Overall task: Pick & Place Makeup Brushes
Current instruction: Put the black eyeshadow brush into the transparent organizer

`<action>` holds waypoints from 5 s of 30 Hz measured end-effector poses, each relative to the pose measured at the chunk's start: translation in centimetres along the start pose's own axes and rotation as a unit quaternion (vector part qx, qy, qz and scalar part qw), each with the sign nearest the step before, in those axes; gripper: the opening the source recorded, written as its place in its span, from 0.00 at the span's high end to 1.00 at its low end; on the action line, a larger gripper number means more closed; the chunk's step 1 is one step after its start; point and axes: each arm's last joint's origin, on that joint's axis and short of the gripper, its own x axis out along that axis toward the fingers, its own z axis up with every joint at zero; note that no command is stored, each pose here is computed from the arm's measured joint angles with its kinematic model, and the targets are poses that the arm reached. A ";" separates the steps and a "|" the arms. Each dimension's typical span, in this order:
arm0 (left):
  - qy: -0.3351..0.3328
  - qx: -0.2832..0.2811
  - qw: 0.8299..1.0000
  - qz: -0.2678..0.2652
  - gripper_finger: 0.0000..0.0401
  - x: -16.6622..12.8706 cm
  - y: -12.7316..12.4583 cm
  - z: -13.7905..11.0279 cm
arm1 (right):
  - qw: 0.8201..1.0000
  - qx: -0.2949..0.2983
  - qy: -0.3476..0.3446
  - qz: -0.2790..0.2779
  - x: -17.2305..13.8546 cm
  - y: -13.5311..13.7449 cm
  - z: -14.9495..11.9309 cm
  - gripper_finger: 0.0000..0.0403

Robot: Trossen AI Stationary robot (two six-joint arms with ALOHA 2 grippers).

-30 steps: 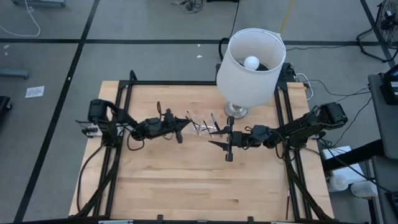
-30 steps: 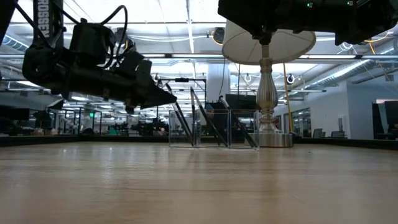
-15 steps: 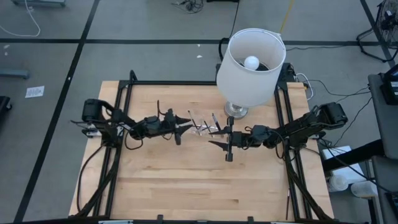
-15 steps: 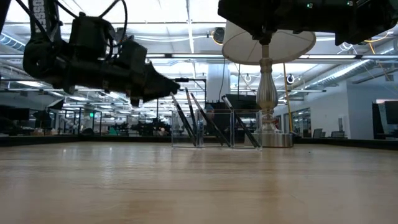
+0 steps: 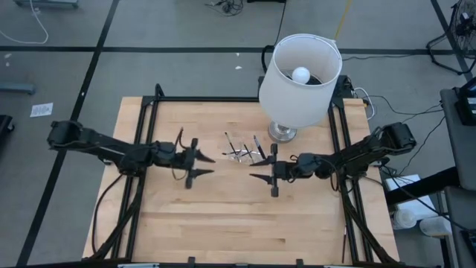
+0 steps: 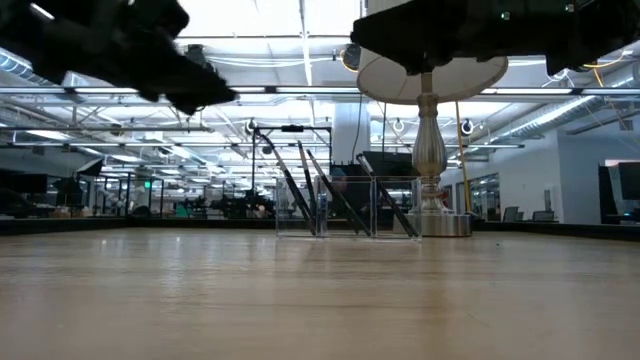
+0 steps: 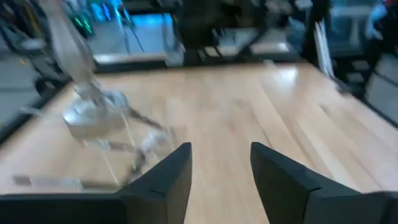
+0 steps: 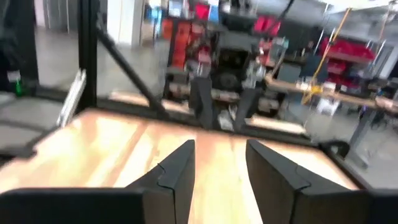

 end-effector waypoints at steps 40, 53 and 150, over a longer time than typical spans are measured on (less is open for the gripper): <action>0.136 0.039 0.988 -0.057 0.88 -1.3 -2.9 -2.2 | 0.344 0.514 0.782 -0.075 -11.7 16.7 -2.1 1.00; 0.135 0.023 0.989 -0.054 0.88 -1.3 -2.9 -2.2 | 0.268 0.487 0.813 -0.174 -15.1 17.0 -4.0 1.00; 0.152 0.040 0.986 -0.061 0.88 -1.4 -2.9 -2.5 | 0.371 0.123 0.919 0.058 -14.0 19.0 -5.9 1.00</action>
